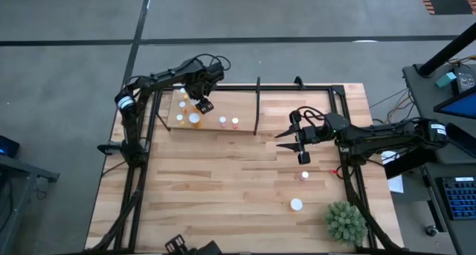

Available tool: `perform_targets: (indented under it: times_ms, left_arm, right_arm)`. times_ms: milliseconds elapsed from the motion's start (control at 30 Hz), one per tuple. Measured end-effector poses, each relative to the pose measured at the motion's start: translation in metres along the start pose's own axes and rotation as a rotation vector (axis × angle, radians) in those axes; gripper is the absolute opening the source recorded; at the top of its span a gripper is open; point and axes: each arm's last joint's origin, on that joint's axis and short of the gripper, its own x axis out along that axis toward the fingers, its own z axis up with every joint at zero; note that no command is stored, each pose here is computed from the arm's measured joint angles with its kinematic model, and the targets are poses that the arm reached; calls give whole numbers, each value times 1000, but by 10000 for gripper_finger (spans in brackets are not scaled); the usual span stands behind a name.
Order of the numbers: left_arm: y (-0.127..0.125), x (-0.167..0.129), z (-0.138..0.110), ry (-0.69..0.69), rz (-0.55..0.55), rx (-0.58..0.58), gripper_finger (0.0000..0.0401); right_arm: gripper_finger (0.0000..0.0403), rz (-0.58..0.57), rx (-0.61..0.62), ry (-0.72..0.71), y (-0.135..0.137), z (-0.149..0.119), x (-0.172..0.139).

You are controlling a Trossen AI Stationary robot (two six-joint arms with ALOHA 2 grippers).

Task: Pick and place medicine bottles onto shelf by color
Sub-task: Put the purple pill bottle on the shelf to align with the purple pill bottle

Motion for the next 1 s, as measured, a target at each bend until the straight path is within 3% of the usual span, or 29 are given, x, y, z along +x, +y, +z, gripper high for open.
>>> perform_targets:
  times_ms: [133, 267, 367, 533, 767, 867, 1000]
  left_arm:
    - [-5, -31, -14, -42, 0, 22, 242]
    - [-17, -75, -38, -212, -7, 11, 242]
    - [-40, -107, -58, -450, -49, 11, 242]
    - [-104, -134, -97, -902, -219, 163, 242]
    - [-187, -108, -157, -1422, -522, 388, 242]
    - [-207, -83, -178, -1541, -591, 467, 242]
    - [-218, -51, -197, -1599, -600, 561, 242]
  right_arm:
    - [121, 0, 0, 1, 0, 0, 0]
    - [121, 2, 18, 10, 0, -1, 0]
    - [121, 9, 40, 50, 1, -5, 0]
    - [121, -1, 81, 85, 1, -8, 0]
    - [121, -64, 157, 97, 0, -9, 0]
    - [121, -64, 184, 98, 0, -9, 0]
    - [121, -63, 194, 106, 0, -10, 0]
